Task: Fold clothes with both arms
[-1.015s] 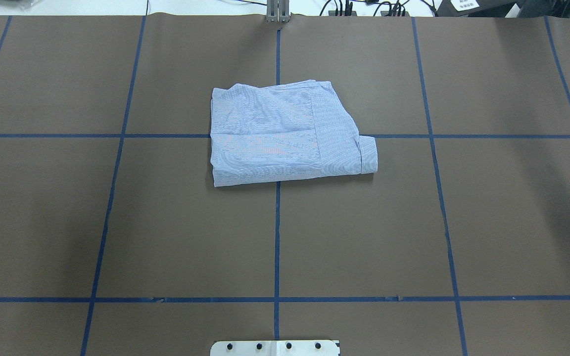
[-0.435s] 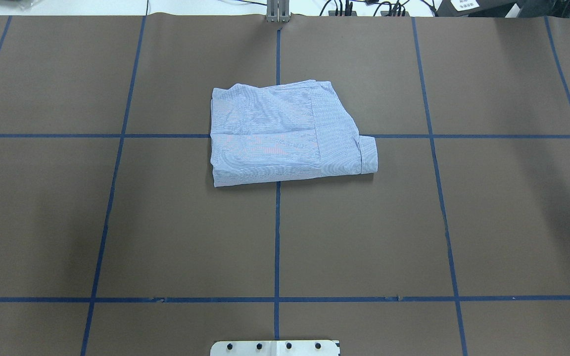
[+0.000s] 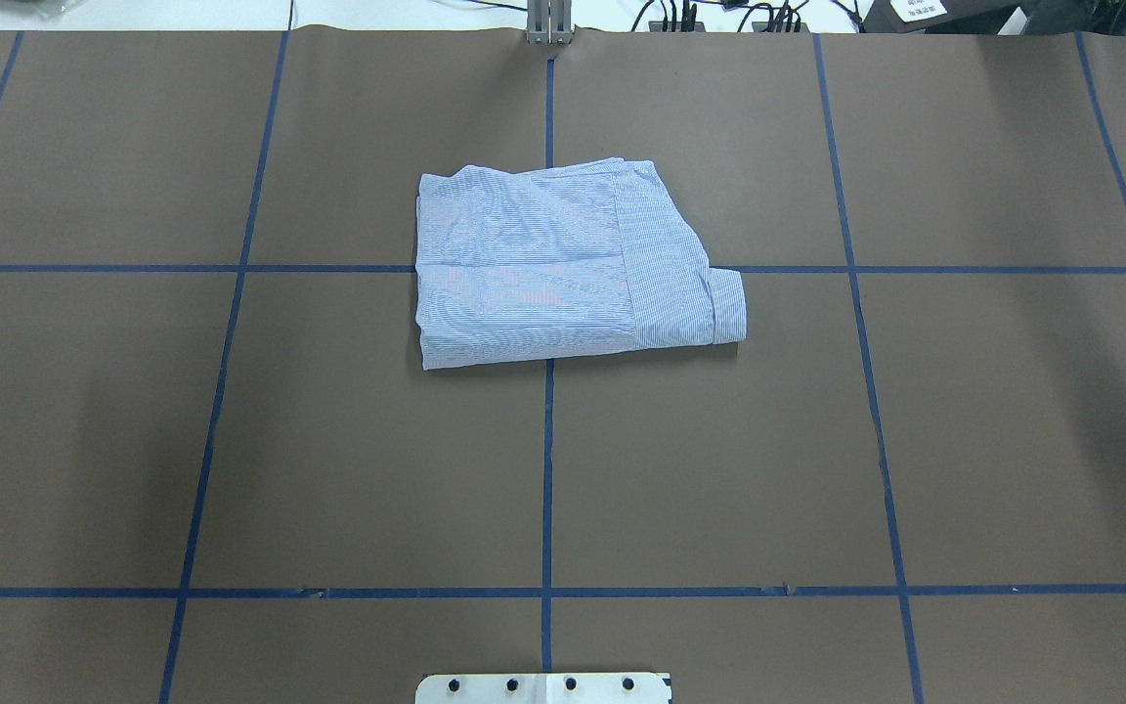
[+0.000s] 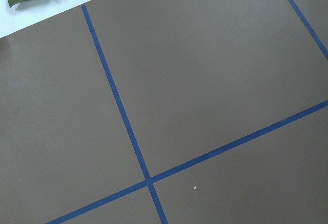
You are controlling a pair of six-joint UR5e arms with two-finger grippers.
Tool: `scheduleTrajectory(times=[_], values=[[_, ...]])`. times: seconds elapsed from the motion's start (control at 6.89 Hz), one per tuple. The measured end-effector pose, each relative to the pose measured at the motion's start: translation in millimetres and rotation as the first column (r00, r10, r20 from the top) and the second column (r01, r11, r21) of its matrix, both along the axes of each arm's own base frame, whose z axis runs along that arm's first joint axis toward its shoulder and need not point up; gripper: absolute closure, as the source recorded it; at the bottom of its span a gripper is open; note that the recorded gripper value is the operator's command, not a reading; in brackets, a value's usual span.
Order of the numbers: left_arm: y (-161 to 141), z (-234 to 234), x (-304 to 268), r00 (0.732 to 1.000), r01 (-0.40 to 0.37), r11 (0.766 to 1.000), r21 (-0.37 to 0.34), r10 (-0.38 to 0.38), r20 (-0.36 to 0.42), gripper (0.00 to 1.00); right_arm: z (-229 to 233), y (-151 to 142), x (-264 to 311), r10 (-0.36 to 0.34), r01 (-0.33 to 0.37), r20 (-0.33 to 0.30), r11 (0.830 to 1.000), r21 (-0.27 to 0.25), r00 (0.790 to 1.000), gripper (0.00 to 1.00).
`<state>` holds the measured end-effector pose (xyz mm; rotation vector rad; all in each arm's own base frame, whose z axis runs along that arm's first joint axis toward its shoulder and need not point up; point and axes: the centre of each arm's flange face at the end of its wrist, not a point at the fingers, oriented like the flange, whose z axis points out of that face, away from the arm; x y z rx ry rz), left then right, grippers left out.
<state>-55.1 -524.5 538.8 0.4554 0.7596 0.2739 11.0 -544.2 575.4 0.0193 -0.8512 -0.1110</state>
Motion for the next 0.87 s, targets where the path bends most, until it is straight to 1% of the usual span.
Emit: scheduleTrajectory(times=[0.87], values=[[0.6, -8.6, 0.0, 1.000, 0.000, 1.000, 0.021, 0.000, 0.000, 0.01, -3.0, -1.7, -2.3, -0.005, 0.005, 0.004, 1.000, 0.006, 1.000, 0.00]])
